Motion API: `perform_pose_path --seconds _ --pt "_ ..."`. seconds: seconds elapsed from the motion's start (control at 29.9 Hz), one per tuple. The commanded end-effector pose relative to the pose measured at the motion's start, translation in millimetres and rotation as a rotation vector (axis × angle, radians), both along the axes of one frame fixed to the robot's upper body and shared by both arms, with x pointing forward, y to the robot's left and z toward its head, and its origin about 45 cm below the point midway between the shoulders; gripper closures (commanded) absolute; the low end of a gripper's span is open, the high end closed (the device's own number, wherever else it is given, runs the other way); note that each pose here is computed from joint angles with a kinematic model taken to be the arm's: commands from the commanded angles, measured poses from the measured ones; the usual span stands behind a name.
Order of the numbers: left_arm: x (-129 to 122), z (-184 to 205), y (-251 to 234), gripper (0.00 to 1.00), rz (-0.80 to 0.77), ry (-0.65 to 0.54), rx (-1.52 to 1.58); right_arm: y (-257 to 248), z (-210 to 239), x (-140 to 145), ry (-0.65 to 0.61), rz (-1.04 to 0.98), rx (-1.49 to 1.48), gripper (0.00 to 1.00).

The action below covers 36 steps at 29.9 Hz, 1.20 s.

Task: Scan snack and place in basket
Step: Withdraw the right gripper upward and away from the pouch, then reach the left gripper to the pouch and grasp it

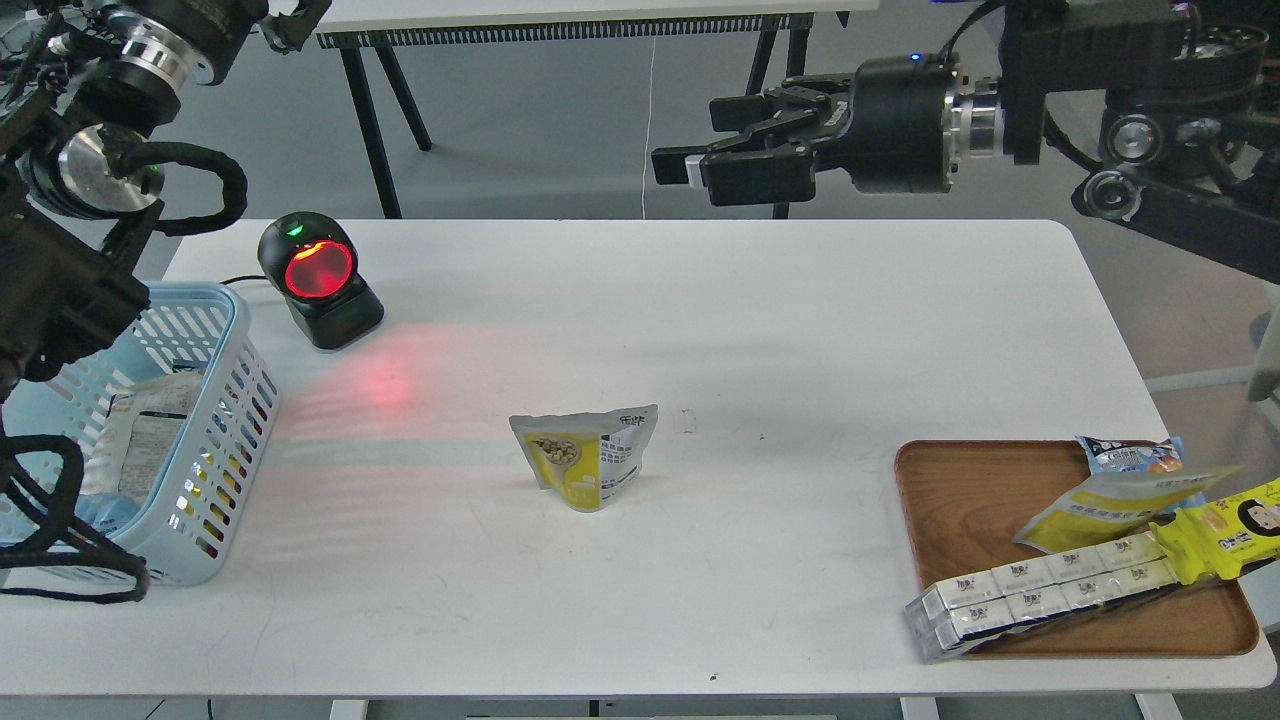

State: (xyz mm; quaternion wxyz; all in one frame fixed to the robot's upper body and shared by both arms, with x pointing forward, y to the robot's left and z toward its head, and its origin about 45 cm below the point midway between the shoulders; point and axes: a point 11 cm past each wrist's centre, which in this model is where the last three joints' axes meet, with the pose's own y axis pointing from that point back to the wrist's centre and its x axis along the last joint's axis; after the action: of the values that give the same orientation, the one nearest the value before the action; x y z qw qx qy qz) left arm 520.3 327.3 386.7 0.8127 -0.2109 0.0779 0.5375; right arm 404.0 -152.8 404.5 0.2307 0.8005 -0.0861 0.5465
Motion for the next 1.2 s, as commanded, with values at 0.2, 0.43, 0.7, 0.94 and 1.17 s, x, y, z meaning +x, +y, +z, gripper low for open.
perform_pose_path --seconds 0.2,0.43,0.7,0.94,1.17 --pt "-8 61 -42 0.01 -0.131 -0.146 0.535 -79 4 28 0.28 -0.31 0.615 0.01" --pt "-46 78 -96 0.01 -0.29 -0.358 0.974 -137 -17 42 0.534 -0.511 1.049 0.01" --pt "-109 69 -133 0.02 -0.438 -0.6 1.348 -246 -34 62 0.704 -0.624 1.607 0.01" --pt "-144 19 -181 0.05 -0.597 -0.781 1.612 -287 -89 78 0.683 -0.818 1.794 0.01" --pt "-171 -24 -214 0.06 -0.7 -0.99 1.853 -298 -136 71 0.68 -0.927 1.95 0.01"
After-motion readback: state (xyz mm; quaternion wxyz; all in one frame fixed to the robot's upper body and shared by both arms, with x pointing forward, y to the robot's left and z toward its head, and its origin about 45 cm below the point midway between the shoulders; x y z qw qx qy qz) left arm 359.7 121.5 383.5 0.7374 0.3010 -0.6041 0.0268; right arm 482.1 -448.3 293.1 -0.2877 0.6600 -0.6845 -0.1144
